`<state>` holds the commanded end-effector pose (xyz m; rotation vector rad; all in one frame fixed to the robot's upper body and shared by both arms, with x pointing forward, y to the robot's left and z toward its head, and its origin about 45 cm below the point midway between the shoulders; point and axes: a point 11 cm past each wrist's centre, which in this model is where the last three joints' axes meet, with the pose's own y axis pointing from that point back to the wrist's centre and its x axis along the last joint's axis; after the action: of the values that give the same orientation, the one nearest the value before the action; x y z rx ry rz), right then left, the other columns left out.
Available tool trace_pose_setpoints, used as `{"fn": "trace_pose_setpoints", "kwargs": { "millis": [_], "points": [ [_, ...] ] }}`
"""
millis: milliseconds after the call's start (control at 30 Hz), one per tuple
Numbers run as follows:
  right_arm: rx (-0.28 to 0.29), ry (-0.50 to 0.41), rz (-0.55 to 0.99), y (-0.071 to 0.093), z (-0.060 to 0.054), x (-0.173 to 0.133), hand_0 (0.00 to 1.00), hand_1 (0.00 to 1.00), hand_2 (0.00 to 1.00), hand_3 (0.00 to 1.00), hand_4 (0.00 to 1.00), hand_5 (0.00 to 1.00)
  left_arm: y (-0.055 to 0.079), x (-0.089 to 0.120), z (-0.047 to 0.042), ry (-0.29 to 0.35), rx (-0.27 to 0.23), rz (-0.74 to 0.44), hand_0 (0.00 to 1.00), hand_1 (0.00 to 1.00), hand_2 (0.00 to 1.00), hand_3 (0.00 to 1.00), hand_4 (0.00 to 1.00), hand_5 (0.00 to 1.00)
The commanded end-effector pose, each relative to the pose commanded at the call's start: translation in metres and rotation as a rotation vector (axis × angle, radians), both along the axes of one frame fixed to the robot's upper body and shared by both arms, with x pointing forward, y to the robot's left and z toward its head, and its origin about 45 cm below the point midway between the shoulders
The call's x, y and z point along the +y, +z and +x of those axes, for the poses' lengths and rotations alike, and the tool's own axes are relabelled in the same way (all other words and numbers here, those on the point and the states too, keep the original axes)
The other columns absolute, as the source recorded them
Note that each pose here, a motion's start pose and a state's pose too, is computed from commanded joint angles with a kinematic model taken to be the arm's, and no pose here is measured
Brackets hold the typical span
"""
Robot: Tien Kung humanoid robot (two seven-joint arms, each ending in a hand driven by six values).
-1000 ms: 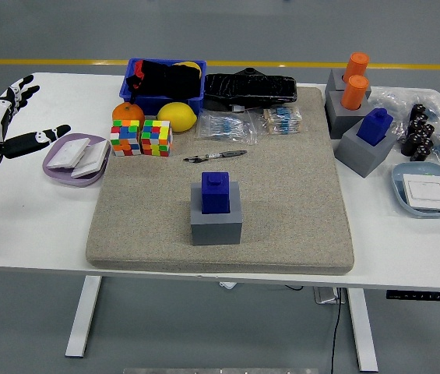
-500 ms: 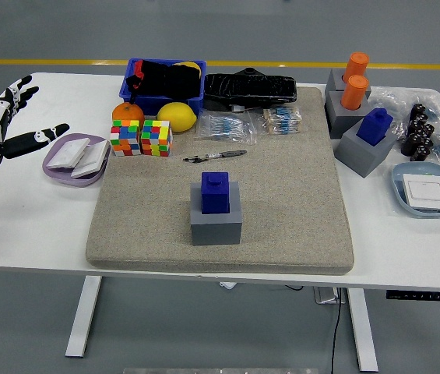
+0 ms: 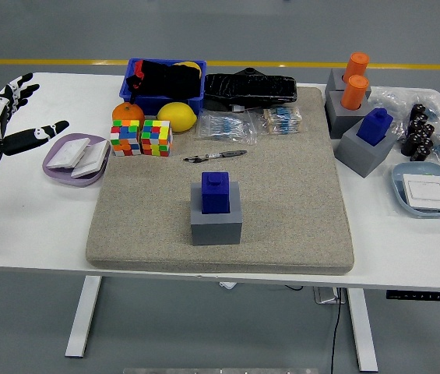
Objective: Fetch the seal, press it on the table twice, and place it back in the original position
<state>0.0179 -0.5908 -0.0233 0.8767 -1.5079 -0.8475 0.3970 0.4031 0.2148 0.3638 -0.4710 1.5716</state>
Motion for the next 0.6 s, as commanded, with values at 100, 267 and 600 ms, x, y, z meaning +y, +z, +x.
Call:
{"fn": "trace_pose_setpoints", "kwargs": {
  "millis": [100, 267, 600],
  "points": [
    [0.021, -0.030, -0.012, 0.0016, 0.0010, -0.0022, 0.790, 0.702, 0.678, 0.653, 0.833, 0.469, -0.0001, -0.0011, 0.0004, -0.001, 0.000, -0.003, 0.901, 0.925, 0.894, 0.938, 0.980, 0.265],
    [0.039, -0.061, -0.018, 0.0020, 0.0042, -0.0021, 0.789, 0.700, 0.677, 0.653, 0.834, 0.471, -0.0008, -0.0023, 0.0005, -0.001, 0.000, -0.008, 0.899, 0.921, 0.892, 0.938, 0.982, 0.267],
    [0.057, -0.080, -0.015, -0.0013, 0.0008, 0.0021, 0.789, 0.702, 0.674, 0.651, 0.831, 0.475, -0.0037, -0.0026, -0.0013, 0.001, 0.005, -0.016, 0.894, 0.919, 0.889, 0.936, 0.968, 0.250]
  ]
}}
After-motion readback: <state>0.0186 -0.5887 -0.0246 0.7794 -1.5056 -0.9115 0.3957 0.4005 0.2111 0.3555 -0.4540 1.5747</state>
